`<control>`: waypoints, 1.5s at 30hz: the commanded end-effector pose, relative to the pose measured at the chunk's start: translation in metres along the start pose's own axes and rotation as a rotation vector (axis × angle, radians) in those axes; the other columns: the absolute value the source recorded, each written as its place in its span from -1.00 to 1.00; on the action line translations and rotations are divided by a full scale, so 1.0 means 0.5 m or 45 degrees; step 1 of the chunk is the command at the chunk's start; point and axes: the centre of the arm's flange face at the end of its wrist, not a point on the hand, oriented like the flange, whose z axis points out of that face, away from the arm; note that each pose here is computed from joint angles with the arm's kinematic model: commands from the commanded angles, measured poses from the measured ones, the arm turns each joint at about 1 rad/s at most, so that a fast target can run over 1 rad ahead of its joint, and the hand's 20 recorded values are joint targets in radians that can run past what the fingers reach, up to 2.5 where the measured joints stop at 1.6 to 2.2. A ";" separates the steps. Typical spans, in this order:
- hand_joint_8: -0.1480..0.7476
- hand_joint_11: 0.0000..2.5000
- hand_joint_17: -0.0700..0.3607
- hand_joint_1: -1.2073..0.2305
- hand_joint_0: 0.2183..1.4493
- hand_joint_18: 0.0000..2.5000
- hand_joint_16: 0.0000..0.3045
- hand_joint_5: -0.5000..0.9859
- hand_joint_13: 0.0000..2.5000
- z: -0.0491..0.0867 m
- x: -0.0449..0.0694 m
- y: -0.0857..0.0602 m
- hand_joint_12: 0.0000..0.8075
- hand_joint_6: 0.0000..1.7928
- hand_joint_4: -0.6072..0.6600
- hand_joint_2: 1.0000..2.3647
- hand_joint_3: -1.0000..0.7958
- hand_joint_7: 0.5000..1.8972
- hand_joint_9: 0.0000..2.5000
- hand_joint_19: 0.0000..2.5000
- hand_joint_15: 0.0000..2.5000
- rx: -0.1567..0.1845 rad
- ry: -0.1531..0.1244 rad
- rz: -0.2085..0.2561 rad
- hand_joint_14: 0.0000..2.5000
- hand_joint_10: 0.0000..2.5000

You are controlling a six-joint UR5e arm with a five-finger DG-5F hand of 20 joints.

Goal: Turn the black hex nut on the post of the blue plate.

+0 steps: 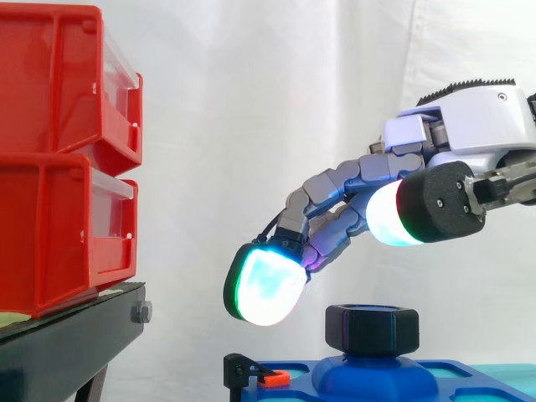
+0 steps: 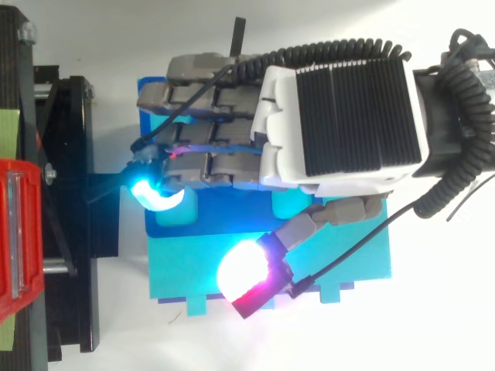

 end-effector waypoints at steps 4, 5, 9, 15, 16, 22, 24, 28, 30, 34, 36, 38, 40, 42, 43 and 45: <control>-0.11 -1.00 -0.23 0.24 -0.58 -0.91 -0.72 -0.60 -0.85 -0.002 0.007 0.005 -0.23 -0.44 0.33 -1.00 -0.44 -0.74 -0.71 -0.88 -1.00 0.000 0.025 0.003 -1.00 -1.00; -0.11 -1.00 -0.24 0.24 -0.58 -0.91 -0.72 -0.60 -0.85 -0.002 0.007 0.005 -0.24 -0.44 0.33 -1.00 -0.44 -0.74 -0.71 -0.87 -1.00 0.001 0.027 0.003 -1.00 -1.00; -0.11 -1.00 -0.25 0.23 -0.57 -0.90 -0.73 -0.60 -0.84 -0.007 0.010 0.000 -0.24 -0.44 0.32 -1.00 -0.44 -0.74 -0.71 -0.87 -1.00 0.011 0.049 0.003 -1.00 -1.00; -0.11 -1.00 -0.26 0.24 -0.56 -0.89 -0.74 -0.60 -0.83 -0.012 0.009 -0.012 -0.25 -0.44 0.33 -1.00 -0.44 -0.73 -0.70 -0.86 -1.00 0.018 0.061 0.007 -1.00 -1.00; -0.11 -1.00 -0.26 0.25 -0.56 -0.89 -0.74 -0.60 -0.82 -0.014 0.009 -0.014 -0.26 -0.44 0.33 -1.00 -0.44 -0.73 -0.70 -0.86 -1.00 0.019 0.065 0.008 -1.00 -1.00; -0.11 -1.00 -0.27 0.25 -0.55 -0.88 -0.74 -0.60 -0.81 -0.021 0.004 -0.029 -0.26 -0.44 0.33 -1.00 -0.44 -0.72 -0.68 -0.85 -1.00 0.022 0.076 0.011 -1.00 -1.00; -0.10 -1.00 -0.27 0.25 -0.55 -0.88 -0.75 -0.60 -0.81 -0.024 0.004 -0.034 -0.26 -0.44 0.34 -1.00 -0.44 -0.72 -0.68 -0.85 -1.00 0.019 0.081 0.012 -1.00 -1.00; -0.10 -1.00 -0.28 0.25 -0.55 -0.88 -0.75 -0.60 -0.81 -0.030 0.001 -0.051 -0.27 -0.44 0.34 -1.00 -0.44 -0.72 -0.68 -0.86 -1.00 0.020 0.086 0.016 -1.00 -1.00; -0.10 -1.00 -0.28 0.25 -0.55 -0.88 -0.75 -0.60 -0.81 -0.034 -0.003 -0.061 -0.27 -0.44 0.34 -1.00 -0.44 -0.71 -0.67 -0.86 -1.00 0.021 0.088 0.018 -1.00 -1.00; -0.10 -1.00 -0.28 0.25 -0.55 -0.88 -0.75 -0.60 -0.81 -0.042 -0.005 -0.078 -0.27 -0.44 0.34 -1.00 -0.44 -0.71 -0.67 -0.85 -1.00 0.019 0.098 0.022 -1.00 -1.00; -0.10 -1.00 -0.29 0.25 -0.55 -0.88 -0.76 -0.60 -0.80 -0.044 -0.006 -0.084 -0.27 -0.44 0.34 -1.00 -0.44 -0.71 -0.67 -0.86 -1.00 0.023 0.098 0.023 -1.00 -1.00; -0.10 -1.00 -0.29 0.25 -0.55 -0.88 -0.76 -0.60 -0.80 -0.048 -0.010 -0.095 -0.27 -0.44 0.34 -1.00 -0.44 -0.72 -0.67 -0.86 -1.00 0.027 0.095 0.024 -1.00 -1.00; -0.10 -1.00 -0.29 0.25 -0.55 -0.88 -0.76 -0.60 -0.80 -0.047 -0.018 -0.098 -0.27 -0.44 0.34 -1.00 -0.44 -0.71 -0.67 -0.85 -1.00 0.019 0.089 0.025 -1.00 -1.00; -0.10 -1.00 -0.29 0.25 -0.55 -0.88 -0.76 -0.60 -0.80 -0.050 -0.026 -0.107 -0.27 -0.44 0.34 -1.00 -0.44 -0.72 -0.67 -0.85 -1.00 0.018 0.087 0.026 -1.00 -1.00; -0.10 -1.00 -0.30 0.25 -0.55 -0.88 -0.76 -0.60 -0.80 -0.052 -0.033 -0.114 -0.27 -0.44 0.34 -1.00 -0.44 -0.72 -0.67 -0.85 -1.00 0.020 0.087 0.027 -1.00 -1.00; -0.09 -1.00 -0.30 0.25 -0.55 -0.88 -0.76 -0.60 -0.80 -0.056 -0.037 -0.120 -0.27 -0.44 0.34 -1.00 -0.44 -0.71 -0.67 -0.85 -1.00 0.021 0.092 0.029 -1.00 -1.00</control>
